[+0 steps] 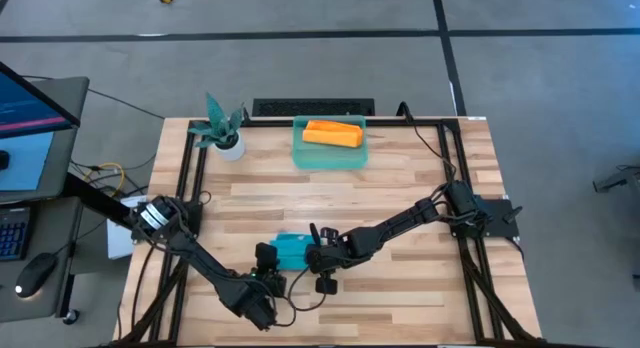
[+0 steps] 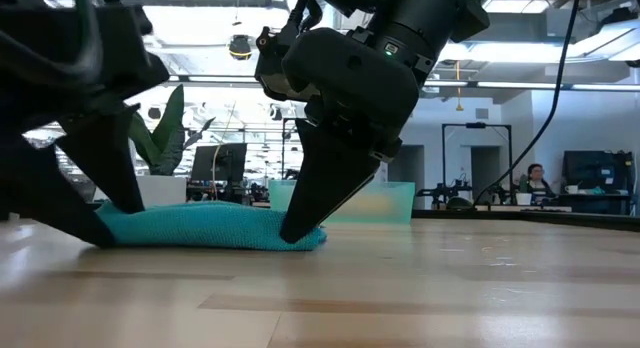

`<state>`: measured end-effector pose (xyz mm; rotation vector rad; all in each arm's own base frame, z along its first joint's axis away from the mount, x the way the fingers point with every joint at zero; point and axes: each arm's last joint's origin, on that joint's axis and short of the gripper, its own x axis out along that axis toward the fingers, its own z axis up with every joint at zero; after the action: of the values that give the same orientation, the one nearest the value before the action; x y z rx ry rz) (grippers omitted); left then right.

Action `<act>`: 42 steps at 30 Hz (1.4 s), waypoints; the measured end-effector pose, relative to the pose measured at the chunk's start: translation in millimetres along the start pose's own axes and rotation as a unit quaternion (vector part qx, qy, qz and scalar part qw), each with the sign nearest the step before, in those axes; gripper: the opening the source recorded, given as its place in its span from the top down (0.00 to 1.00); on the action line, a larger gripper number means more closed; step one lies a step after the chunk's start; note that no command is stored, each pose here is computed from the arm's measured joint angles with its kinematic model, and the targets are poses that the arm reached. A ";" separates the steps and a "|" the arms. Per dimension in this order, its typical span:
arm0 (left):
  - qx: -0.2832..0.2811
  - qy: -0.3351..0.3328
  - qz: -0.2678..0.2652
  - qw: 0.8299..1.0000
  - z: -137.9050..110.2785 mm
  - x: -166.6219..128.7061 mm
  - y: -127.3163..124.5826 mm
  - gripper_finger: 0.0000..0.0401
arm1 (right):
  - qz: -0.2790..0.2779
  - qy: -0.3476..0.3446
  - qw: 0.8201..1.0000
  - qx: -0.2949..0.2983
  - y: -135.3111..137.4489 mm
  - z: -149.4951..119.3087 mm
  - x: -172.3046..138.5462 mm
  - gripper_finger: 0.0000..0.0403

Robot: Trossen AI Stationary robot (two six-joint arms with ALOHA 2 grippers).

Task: Roll microfiber towels into tight, uniform cylinder then place into a basket
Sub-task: Roll the blue microfiber cloth

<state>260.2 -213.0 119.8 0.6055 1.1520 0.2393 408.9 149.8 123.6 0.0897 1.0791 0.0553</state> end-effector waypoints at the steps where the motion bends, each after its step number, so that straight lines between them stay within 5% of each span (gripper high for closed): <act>1: -0.002 0.003 0.003 1.000 -0.8 2.3 1.5 0.66 | 0.001 0.000 1.000 0.000 0.0 0.0 0.0 0.94; 14: -0.078 0.033 0.020 0.996 -10.6 25.8 16.4 0.68 | 0.015 0.005 1.000 0.000 1.2 -0.2 -0.2 0.95; 22: -0.094 0.055 -0.006 0.994 -10.2 29.3 18.3 0.95 | 0.040 0.011 0.999 0.000 3.1 -0.3 -0.3 0.94; 25: -0.103 0.062 -0.016 0.993 -9.5 28.3 18.0 0.97 | 0.057 0.016 0.998 0.000 4.9 -0.8 -0.4 0.96; 42: -0.187 0.117 -0.200 0.955 41.5 -20.1 17.5 0.98 | 0.153 0.051 0.986 -0.030 54.0 3.2 -21.0 0.94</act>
<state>292.0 -221.7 156.6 0.0021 1.3878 0.1760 401.8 201.4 149.0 0.1994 1.1587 0.3721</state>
